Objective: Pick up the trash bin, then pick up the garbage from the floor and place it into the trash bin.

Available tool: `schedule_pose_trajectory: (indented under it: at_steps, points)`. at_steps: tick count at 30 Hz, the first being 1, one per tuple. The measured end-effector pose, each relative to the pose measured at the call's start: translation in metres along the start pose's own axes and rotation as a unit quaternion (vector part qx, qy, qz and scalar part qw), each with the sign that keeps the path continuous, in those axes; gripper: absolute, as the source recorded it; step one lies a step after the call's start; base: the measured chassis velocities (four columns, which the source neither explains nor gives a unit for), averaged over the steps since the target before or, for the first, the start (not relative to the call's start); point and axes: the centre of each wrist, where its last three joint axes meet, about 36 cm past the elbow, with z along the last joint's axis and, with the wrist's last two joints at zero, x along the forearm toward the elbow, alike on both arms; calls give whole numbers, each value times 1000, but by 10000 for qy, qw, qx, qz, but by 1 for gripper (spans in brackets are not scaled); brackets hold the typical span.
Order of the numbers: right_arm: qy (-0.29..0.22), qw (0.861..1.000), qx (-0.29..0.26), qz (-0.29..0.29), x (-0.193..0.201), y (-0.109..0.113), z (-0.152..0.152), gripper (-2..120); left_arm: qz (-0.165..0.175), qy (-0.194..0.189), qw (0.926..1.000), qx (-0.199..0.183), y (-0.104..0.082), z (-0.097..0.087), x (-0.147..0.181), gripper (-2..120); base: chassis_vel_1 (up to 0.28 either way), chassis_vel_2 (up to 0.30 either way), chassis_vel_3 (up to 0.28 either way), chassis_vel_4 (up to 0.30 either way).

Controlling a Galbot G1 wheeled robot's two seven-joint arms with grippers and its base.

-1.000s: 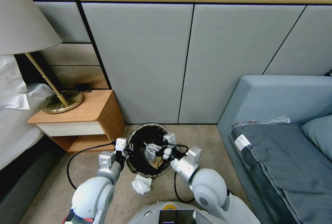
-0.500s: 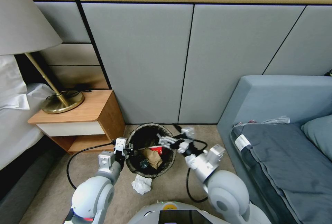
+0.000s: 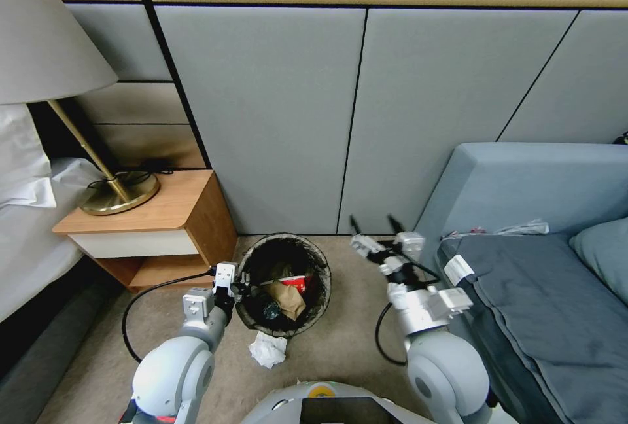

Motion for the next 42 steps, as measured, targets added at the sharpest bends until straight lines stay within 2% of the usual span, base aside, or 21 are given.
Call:
schedule_pose_trajectory:
  at_steps: [1,2,5,12,24,42]
  points:
    - [37,9998,175,63,7,-12,16,100,-3,-4,10000,-4,0,0,0,1,0,0,0,0]
    - [37,9998,175,63,7,-12,16,100,-3,-4,10000,-4,0,0,0,1,0,0,0,0]
    - [218,9984,402,337,31,-36,40,100,-32,-3,10000,5,-1,0,2,1,0,0,0,0]
    - [395,9970,403,530,54,-46,52,100,-73,4,10000,0,-2,1,5,1,0,0,0,0]
    - [542,9968,225,543,78,-37,59,100,-105,36,9999,7,-3,-1,8,1,0,0,0,0]
    - [593,9962,111,623,89,-28,63,100,-122,25,9999,-13,-4,-4,13,1,30,36,36,31]
